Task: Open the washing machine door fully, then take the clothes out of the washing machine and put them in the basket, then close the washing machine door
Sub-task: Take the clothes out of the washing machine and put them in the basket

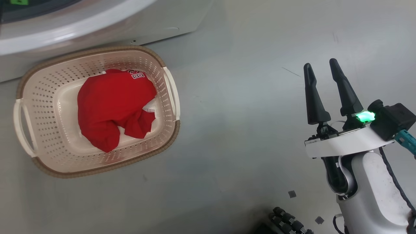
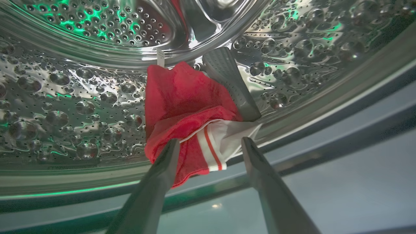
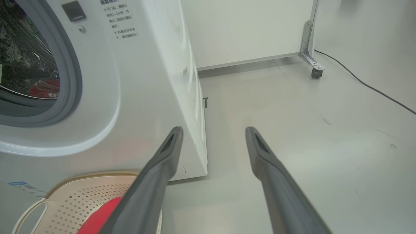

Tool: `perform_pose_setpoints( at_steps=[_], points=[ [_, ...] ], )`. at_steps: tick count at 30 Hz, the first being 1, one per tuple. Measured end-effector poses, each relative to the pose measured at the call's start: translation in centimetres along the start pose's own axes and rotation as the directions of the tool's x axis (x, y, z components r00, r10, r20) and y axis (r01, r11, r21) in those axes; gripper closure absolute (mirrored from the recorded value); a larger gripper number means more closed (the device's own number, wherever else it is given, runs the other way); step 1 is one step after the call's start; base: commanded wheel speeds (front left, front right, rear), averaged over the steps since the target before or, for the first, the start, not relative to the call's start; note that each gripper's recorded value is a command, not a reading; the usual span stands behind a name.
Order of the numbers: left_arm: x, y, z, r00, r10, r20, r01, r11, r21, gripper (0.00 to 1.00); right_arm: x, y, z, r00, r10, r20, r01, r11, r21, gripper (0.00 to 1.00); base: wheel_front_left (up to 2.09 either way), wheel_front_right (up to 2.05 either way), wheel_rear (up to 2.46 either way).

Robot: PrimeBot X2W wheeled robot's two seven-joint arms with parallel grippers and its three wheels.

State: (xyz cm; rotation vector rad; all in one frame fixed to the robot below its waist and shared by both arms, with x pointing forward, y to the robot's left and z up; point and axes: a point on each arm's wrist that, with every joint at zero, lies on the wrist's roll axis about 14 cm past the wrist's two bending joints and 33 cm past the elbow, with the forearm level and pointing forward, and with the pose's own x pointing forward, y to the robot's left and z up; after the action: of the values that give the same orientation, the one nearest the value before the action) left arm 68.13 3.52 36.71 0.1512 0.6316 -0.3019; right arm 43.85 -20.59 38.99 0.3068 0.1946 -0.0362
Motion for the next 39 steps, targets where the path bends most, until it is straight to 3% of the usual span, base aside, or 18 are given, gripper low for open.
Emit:
perform_pose_setpoints(
  at_steps=[9, 27, 28, 30, 31, 39],
  points=[
    [3.0, 2.2, -1.2, 0.993, 0.048, -0.105, -0.048, 0.999, -0.002, 0.00, 0.3, -1.3, -1.0, 0.999, -0.040, -0.029, 0.040, 0.999, 0.001, 0.00, 0.00, 0.00, 0.00],
    [5.7, 1.9, -3.7, 0.958, 0.070, -0.277, -0.060, 0.997, 0.043, 0.00, 0.8, -2.8, -2.2, 0.995, -0.075, -0.066, 0.074, 0.997, -0.016, 0.00, 0.00, 0.00, 0.00],
    [5.7, 2.0, -3.7, 0.955, 0.072, -0.287, -0.061, 0.997, 0.045, 0.20, 0.9, -2.8, -2.2, 0.995, -0.074, -0.066, 0.073, 0.997, -0.016, 0.00, 0.00, 0.00, 0.00],
    [5.7, 2.1, -3.8, 0.951, 0.076, -0.301, -0.064, 0.997, 0.048, 0.77, 1.0, -2.8, -2.2, 0.995, -0.072, -0.066, 0.071, 0.997, -0.016, 0.00, 0.00, 0.00, 0.00],
    [5.7, 2.1, -3.8, 0.949, 0.076, -0.305, -0.065, 0.997, 0.048, 1.00, 1.1, -2.8, -2.2, 0.995, -0.071, -0.065, 0.070, 0.997, -0.015, 0.00, 0.00, 0.00, 0.00],
    [5.6, 2.0, -3.6, 0.946, 0.077, -0.314, -0.063, 0.996, 0.056, 1.00, 1.2, -2.9, -2.5, 0.995, -0.072, -0.072, 0.071, 0.997, -0.014, 0.00, 0.00, 0.00, 0.00]
  ],
)
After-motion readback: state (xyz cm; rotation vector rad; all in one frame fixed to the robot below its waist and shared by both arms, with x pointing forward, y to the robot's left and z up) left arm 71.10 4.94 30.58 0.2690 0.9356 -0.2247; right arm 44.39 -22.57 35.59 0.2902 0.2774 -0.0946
